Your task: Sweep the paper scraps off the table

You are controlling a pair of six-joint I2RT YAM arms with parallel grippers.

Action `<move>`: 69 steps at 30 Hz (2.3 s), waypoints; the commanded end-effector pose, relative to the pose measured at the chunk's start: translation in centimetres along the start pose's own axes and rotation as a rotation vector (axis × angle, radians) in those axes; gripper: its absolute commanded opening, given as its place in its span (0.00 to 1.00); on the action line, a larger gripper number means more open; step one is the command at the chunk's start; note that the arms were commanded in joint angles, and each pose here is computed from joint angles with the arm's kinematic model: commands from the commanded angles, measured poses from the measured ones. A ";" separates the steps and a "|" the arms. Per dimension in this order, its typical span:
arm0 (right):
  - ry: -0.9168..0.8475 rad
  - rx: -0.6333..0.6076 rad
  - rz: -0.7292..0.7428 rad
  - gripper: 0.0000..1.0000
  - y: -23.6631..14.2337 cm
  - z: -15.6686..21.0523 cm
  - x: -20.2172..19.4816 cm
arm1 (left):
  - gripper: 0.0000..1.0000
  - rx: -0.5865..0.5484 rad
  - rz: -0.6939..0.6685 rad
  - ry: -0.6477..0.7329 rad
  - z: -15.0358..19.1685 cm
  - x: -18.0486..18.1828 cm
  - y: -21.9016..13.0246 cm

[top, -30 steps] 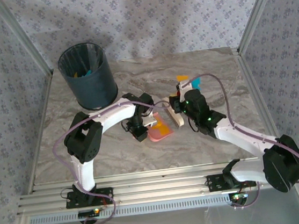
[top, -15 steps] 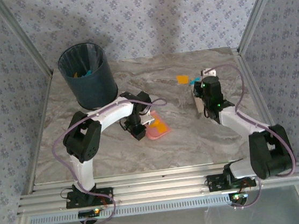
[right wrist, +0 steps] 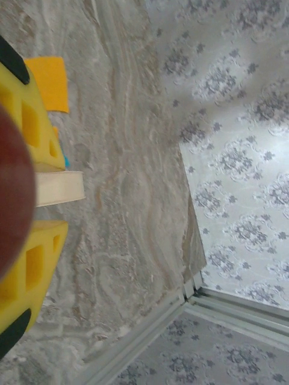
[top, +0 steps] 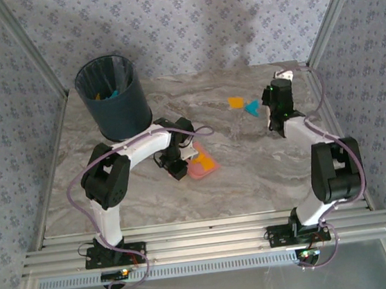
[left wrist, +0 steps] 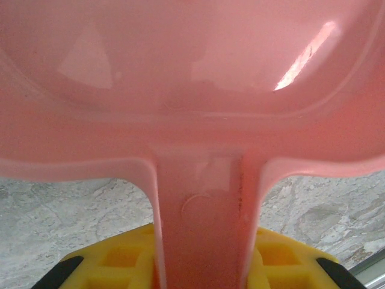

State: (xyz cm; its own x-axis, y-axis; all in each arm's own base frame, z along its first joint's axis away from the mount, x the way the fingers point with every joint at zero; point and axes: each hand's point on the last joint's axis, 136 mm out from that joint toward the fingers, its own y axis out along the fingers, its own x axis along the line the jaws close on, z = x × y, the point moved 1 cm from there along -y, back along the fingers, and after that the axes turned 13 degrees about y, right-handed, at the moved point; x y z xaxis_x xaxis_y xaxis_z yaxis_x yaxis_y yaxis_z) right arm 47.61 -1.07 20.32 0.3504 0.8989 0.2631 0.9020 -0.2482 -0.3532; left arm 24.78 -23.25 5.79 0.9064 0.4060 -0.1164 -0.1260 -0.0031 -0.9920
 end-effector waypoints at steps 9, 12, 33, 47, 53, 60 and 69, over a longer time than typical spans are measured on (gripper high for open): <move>-0.091 -0.007 0.081 0.00 5.6 -1.9 1.3 | 0.00 0.015 -0.024 -0.025 0.5 0.5 -1.3; -0.110 0.028 0.053 0.00 6.7 -0.9 2.4 | 0.00 0.014 -0.023 -0.024 0.5 0.4 -1.3; -0.322 0.200 -0.323 0.00 7.8 5.6 12.7 | 0.00 0.006 -0.022 -0.030 0.6 0.6 -1.5; -0.441 0.297 -0.589 0.00 2.0 9.9 16.9 | 0.00 0.004 -0.021 -0.029 0.7 0.6 -1.7; -0.473 0.335 -0.640 0.00 -1.0 11.8 17.4 | 0.00 0.007 -0.020 -0.030 0.7 0.6 -1.6; -0.470 0.382 -0.667 0.00 -4.5 13.6 17.3 | 0.00 0.007 -0.021 -0.030 0.7 0.7 -1.6; -0.428 0.424 -0.727 0.00 -9.8 15.1 18.1 | 0.00 0.010 -0.023 -0.036 0.7 0.8 -1.6</move>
State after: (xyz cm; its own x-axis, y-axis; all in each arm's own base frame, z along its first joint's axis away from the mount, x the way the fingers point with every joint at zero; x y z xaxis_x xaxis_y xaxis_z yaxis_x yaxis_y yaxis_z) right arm 44.03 22.26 16.73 -0.4688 0.8724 0.1386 0.7371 0.4728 -0.4828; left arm 25.22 -22.97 5.99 0.9017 0.4178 -0.1115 -0.1209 -0.0040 -0.9927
